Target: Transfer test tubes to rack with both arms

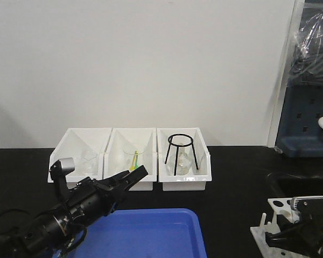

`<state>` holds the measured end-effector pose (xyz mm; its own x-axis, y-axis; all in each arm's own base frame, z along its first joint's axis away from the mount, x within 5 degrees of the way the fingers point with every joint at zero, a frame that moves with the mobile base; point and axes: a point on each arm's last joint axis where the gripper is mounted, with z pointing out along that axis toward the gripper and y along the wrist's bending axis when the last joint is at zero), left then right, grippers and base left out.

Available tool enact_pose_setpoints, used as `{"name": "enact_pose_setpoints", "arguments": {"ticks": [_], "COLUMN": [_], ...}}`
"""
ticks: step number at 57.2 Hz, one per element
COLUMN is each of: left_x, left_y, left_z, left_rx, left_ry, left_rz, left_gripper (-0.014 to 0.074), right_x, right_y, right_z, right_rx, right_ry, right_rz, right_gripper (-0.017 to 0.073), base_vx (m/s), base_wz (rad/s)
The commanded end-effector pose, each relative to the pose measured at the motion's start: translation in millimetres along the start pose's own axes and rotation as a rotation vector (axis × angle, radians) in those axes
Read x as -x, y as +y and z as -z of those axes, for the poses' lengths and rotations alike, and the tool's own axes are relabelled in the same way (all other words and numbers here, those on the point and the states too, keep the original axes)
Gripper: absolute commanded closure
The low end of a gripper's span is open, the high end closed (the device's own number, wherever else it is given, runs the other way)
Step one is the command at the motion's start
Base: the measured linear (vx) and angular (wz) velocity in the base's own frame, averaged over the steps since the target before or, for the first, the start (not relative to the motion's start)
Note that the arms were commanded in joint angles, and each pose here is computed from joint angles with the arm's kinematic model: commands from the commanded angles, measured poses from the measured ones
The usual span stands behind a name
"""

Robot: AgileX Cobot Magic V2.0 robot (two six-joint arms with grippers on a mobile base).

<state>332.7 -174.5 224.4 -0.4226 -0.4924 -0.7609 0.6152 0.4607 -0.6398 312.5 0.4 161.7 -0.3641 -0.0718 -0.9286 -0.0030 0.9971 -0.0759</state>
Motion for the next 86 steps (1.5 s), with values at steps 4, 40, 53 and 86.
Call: {"name": "enact_pose_setpoints", "arguments": {"ticks": [4,40,53,86], "left_x": [24,119,143,107], "left_y": [-21.0,-119.7,-177.3,-186.7], "left_z": [-1,69,146,223], "left_rx": [-0.097,0.219,0.374,0.457], "left_ry": [-0.108,-0.249,-0.235,-0.178], "left_rz": [-0.015,-0.737,-0.835,-0.806], "left_gripper": [0.0037,0.0037,0.0062,0.01], "right_x": [24,171,169,170], "right_y": [-2.5,-15.5,-16.3,-16.9], "right_z": [5,182,230,251], "right_rx": [-0.009,-0.004,0.003,0.0], "right_ry": [-0.104,-0.378,-0.387,-0.429], "right_rz": [0.004,0.046,0.046,0.046], "right_gripper": [0.0132,0.0134,0.0135,0.0135], "base_vx": [0.0,0.0,0.0,0.0], "base_wz": [0.0,0.0,0.0,0.0]}}
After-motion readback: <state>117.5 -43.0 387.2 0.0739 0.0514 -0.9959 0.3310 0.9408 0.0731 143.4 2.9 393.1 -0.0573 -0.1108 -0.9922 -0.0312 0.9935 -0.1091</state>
